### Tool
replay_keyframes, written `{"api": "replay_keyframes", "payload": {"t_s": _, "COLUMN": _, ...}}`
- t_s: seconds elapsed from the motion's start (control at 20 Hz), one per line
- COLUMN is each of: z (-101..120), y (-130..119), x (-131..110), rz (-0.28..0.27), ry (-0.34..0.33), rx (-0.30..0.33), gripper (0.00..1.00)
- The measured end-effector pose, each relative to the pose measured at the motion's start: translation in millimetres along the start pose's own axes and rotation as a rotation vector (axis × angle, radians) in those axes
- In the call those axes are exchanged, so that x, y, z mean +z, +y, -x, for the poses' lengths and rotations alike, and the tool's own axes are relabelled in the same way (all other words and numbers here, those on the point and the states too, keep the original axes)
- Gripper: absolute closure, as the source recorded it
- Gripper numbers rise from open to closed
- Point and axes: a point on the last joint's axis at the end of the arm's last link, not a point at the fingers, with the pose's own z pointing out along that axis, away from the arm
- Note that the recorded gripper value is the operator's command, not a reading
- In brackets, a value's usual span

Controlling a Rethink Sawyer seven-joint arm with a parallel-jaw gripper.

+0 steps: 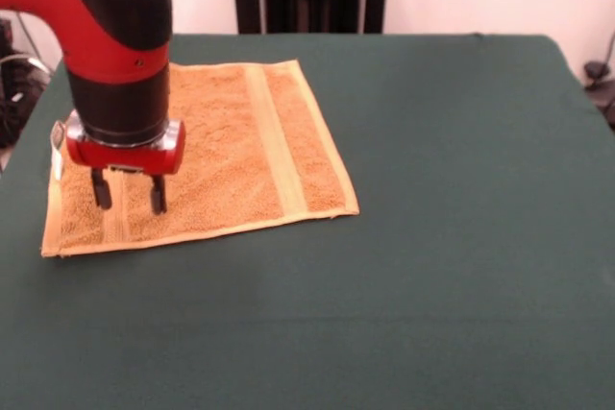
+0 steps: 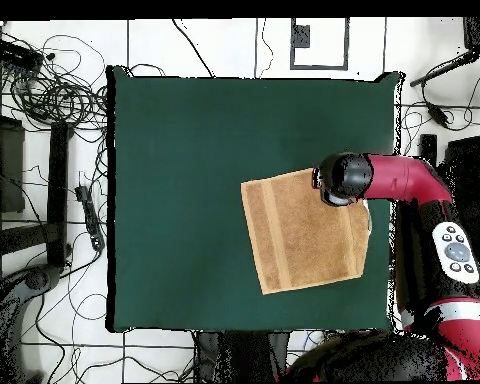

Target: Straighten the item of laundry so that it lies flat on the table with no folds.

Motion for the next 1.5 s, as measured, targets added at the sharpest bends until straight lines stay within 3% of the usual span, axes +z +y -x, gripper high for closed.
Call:
{"api": "replay_keyframes", "payload": {"t_s": 0.75, "z": -16, "y": 14, "x": 11, "rz": 0.016, "ry": 0.024, "rx": -0.022, "gripper": 0.0}}
{"api": "replay_keyframes", "payload": {"t_s": 1.5, "z": -1, "y": 21, "x": 16, "rz": -0.012, "ry": 0.063, "rx": -0.029, "gripper": 0.0}}
